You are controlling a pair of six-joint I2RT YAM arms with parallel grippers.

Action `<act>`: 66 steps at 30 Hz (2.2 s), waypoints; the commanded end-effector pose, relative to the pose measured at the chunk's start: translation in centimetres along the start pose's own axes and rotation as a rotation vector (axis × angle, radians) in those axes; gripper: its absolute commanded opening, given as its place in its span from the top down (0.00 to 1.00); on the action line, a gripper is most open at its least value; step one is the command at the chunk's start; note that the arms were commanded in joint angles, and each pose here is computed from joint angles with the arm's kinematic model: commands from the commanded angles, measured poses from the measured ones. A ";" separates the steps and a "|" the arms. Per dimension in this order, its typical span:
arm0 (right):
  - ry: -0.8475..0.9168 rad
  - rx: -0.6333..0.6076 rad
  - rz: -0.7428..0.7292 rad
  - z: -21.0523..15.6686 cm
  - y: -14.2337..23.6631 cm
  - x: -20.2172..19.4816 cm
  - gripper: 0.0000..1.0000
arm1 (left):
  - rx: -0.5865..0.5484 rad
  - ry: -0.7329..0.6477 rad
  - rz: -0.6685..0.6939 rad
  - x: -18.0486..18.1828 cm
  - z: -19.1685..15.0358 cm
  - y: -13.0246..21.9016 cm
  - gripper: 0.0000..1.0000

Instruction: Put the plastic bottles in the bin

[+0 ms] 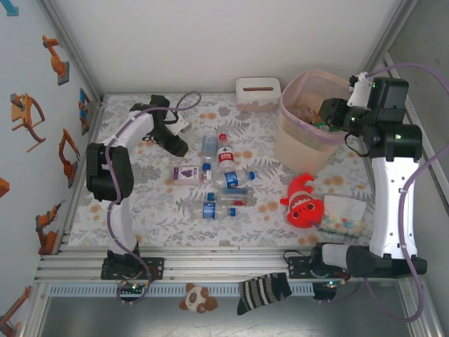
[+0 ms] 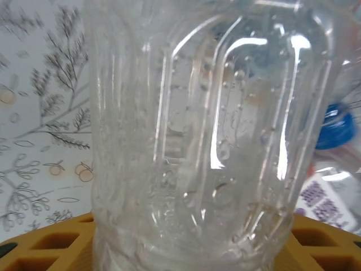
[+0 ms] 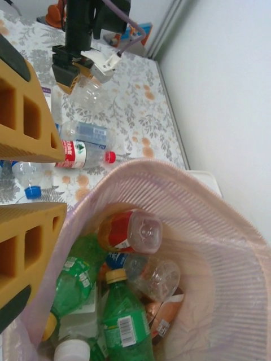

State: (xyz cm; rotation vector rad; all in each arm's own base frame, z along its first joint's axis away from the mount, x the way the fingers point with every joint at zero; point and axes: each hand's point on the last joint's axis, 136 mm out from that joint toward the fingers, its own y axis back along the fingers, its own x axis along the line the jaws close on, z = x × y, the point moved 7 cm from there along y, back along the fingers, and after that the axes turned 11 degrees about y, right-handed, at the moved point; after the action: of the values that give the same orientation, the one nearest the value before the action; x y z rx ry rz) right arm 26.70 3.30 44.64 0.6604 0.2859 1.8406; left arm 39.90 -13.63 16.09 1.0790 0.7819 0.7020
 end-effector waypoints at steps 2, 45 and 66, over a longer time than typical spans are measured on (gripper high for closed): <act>0.059 -0.146 0.126 1.0 1.4 1.9 0.73 | -0.146 -0.005 -0.086 -2.0 0.8 4.0 0.43; 0.640 -0.529 0.991 -3.5 2.6 21.0 0.15 | -0.969 -0.584 -0.883 -25.4 -3.0 24.5 0.44; 0.644 -0.617 0.841 -3.4 3.9 20.4 0.10 | -0.955 -0.738 -0.966 -27.8 -5.7 25.9 0.44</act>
State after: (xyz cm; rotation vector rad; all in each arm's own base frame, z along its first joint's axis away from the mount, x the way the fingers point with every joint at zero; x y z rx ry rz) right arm 17.33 21.70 49.18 -0.2650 -0.1613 2.7647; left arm 18.63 -26.02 43.79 -0.0166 0.2365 -0.1362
